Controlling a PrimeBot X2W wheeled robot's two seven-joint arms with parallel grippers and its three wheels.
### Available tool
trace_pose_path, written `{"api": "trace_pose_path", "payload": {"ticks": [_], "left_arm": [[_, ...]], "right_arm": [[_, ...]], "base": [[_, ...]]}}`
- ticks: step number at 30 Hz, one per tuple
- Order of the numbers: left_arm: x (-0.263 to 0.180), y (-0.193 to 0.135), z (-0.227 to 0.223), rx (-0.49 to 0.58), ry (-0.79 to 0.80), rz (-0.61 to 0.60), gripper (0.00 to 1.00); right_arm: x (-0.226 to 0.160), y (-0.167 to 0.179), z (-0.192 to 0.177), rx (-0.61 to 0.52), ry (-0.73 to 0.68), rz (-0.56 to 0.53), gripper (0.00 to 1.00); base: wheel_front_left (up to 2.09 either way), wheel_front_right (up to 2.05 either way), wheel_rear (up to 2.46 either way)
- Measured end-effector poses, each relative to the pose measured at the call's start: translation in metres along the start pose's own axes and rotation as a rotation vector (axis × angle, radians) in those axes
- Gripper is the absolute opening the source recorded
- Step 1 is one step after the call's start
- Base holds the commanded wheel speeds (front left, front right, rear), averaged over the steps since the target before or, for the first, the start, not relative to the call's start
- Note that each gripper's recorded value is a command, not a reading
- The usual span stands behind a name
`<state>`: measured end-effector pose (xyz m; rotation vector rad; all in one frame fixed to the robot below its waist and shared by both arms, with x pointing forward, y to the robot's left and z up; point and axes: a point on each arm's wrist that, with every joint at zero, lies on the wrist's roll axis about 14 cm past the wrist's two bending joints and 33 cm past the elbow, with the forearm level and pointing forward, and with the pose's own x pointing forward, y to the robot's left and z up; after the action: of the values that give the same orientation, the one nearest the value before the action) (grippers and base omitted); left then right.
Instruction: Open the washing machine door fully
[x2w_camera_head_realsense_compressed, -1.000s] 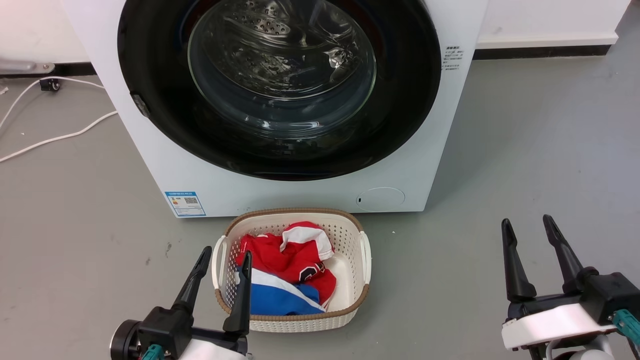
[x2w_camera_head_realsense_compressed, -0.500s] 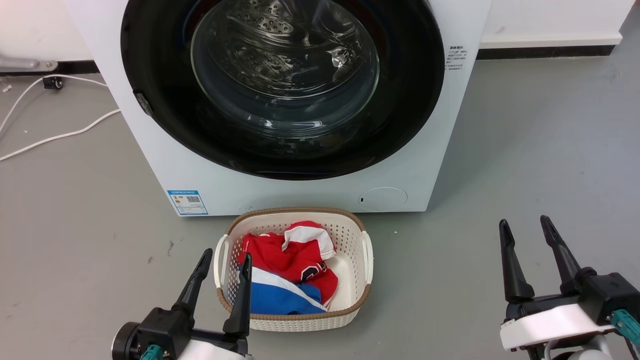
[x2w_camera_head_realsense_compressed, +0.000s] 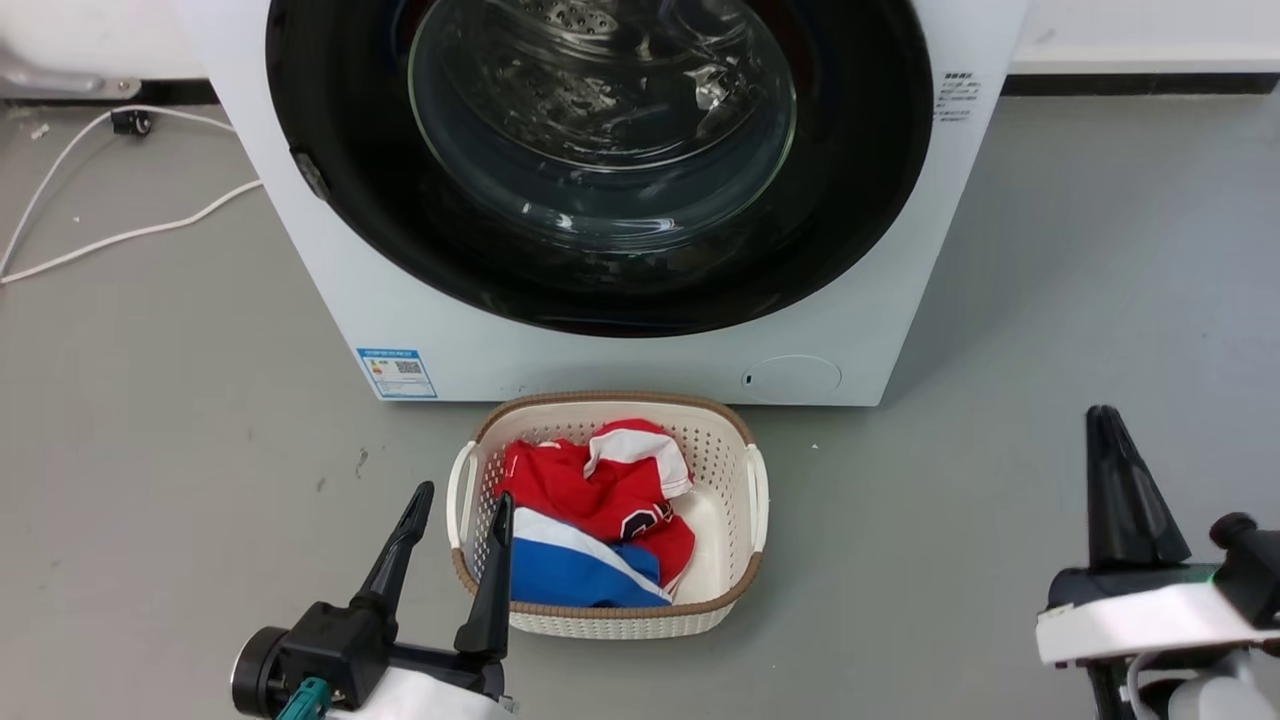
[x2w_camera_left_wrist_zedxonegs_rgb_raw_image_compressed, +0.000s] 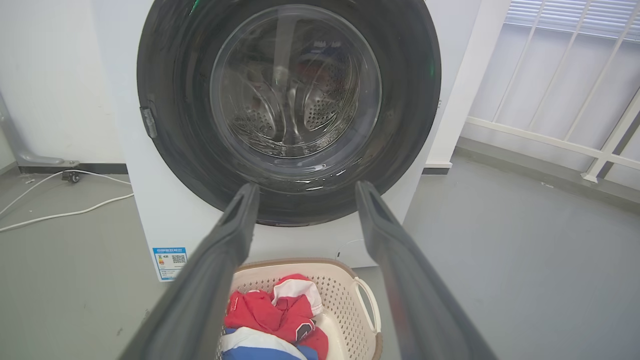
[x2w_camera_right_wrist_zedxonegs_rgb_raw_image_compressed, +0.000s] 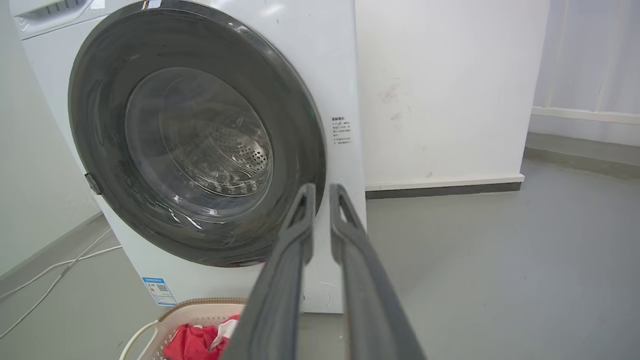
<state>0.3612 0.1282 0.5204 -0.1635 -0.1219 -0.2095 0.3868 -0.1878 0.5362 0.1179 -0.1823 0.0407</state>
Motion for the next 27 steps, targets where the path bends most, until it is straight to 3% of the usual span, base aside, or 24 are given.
{"api": "trace_pose_path", "payload": {"ticks": [8, 14, 21, 27], "left_arm": [[0.011, 0.006, -0.008, -0.001, 0.018, 0.011, 1.00], [0.022, 0.011, -0.018, 0.005, 0.041, 0.016, 1.00], [0.035, 0.022, -0.023, 0.014, 0.045, 0.035, 1.00], [0.041, 0.029, -0.032, 0.017, 0.063, 0.047, 1.00]], "right_arm": [[0.041, -0.023, -0.002, 0.131, -0.036, -0.086, 0.00], [0.096, -0.035, -0.007, 0.372, -0.022, -0.139, 0.00], [0.170, -0.050, 0.020, 0.564, -0.009, -0.100, 0.00], [0.223, -0.032, 0.028, 0.606, 0.120, 0.019, 0.00]], "base": [[0.00, 0.00, 0.00], [0.00, 0.00, 0.00], [0.00, 0.00, 0.00], [0.00, 0.00, 0.00]]}}
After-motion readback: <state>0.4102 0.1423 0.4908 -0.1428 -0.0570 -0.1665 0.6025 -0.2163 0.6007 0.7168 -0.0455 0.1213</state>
